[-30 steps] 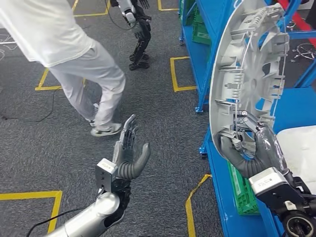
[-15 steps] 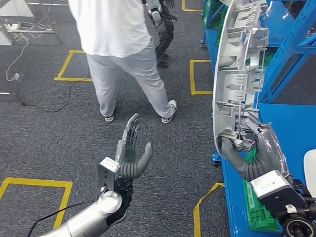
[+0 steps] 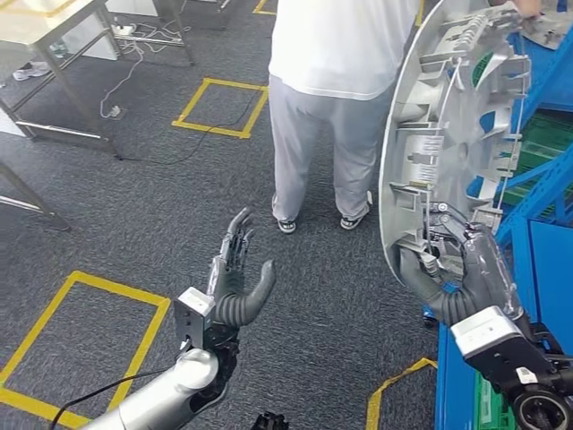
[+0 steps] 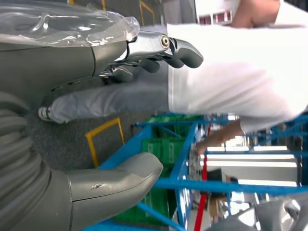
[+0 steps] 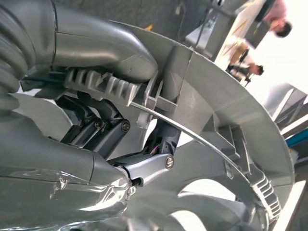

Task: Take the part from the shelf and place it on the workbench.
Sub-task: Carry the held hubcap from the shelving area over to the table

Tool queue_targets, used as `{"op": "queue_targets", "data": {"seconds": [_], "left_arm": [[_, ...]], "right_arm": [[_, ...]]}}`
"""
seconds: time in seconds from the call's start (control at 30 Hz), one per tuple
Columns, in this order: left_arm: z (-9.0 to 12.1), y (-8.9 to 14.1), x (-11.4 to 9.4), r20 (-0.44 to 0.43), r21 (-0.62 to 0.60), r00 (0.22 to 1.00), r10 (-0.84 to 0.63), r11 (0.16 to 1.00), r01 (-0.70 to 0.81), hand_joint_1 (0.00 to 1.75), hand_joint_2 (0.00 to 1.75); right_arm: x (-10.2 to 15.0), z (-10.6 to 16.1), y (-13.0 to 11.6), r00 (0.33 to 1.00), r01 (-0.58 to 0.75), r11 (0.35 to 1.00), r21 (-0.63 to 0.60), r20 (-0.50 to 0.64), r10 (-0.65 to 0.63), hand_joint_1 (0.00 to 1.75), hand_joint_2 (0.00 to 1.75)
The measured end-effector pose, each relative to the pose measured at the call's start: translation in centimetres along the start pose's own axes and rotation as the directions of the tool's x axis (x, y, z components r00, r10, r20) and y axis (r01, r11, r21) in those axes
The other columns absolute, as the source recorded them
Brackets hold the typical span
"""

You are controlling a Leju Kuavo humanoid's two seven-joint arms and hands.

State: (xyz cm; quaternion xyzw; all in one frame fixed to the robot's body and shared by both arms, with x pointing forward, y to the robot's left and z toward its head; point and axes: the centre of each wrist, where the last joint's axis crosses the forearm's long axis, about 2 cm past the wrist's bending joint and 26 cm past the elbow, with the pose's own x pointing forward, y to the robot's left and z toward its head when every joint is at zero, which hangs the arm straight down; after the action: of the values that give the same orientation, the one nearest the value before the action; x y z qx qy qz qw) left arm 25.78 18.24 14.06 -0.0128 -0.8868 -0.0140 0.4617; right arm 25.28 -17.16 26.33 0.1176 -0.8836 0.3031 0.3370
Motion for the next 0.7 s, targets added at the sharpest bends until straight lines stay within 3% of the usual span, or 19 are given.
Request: {"op": "queue_targets", "data": {"seconds": [0.7], "left_arm": [[-0.14,-0.17,0.14,-0.003,-0.007,1.000,0.003,1.000,-0.003,0.00,1.75]], "right_arm": [[0.23,-0.21,0.59,0.999,0.026,1.000,0.007,0.022,-0.026,1.75,1.75]]}}
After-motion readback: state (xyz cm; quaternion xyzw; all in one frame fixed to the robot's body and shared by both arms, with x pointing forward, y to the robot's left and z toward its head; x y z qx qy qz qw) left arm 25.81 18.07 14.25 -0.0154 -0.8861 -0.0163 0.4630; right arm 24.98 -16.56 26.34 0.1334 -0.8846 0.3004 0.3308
